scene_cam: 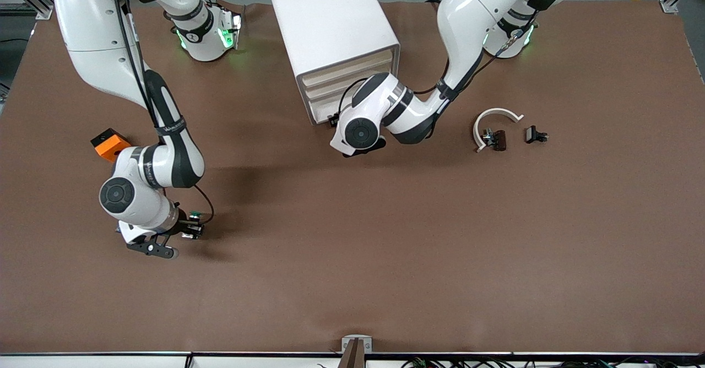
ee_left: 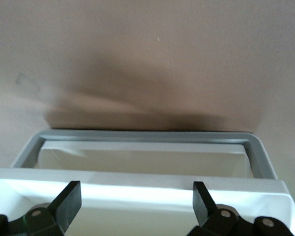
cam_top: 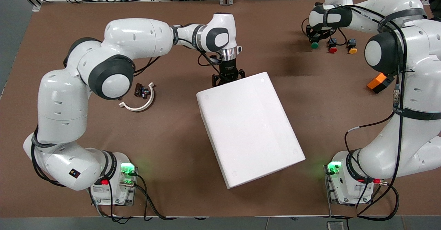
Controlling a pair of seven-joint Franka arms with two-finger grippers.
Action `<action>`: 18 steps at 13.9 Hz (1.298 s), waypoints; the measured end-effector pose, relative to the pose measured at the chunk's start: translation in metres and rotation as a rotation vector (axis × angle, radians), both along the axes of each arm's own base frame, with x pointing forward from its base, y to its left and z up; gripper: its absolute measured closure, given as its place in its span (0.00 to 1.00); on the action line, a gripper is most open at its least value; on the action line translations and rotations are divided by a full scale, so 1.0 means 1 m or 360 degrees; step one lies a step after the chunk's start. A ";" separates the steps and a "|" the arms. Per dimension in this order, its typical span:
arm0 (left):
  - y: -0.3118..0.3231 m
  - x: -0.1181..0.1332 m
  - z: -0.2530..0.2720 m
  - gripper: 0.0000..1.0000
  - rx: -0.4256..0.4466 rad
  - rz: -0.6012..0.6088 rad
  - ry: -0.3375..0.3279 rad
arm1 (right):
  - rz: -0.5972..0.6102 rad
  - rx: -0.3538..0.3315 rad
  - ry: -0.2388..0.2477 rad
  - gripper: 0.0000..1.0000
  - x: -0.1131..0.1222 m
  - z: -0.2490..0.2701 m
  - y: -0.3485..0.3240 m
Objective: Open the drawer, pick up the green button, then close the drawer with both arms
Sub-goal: 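Set the blue button beside the red button and open the right gripper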
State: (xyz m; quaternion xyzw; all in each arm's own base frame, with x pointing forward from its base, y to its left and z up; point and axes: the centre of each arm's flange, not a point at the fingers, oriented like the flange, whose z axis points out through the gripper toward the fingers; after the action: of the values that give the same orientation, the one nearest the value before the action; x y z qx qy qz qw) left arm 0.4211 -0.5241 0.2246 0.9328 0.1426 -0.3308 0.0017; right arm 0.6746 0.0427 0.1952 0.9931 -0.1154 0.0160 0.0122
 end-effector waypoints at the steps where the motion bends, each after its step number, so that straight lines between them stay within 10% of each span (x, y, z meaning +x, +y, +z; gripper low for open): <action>1: 0.000 -0.002 -0.001 0.00 -0.0003 0.0008 0.0021 | 0.0001 -0.0001 0.0004 0.59 0.000 -0.002 -0.006; 14: 0.025 0.026 -0.002 0.00 -0.0016 0.0122 0.0095 | 0.0031 0.0022 -0.0011 0.59 -0.003 -0.013 0.006; 18: 0.016 0.011 -0.006 0.00 -0.0005 0.0079 0.0117 | 0.0031 0.0022 -0.0017 0.24 -0.002 -0.013 0.006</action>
State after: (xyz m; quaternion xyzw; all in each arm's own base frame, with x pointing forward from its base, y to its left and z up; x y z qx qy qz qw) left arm 0.4321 -0.5080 0.2189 0.9162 0.1652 -0.3650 0.0061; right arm 0.6725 0.0489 0.1826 0.9942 -0.1059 0.0208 0.0047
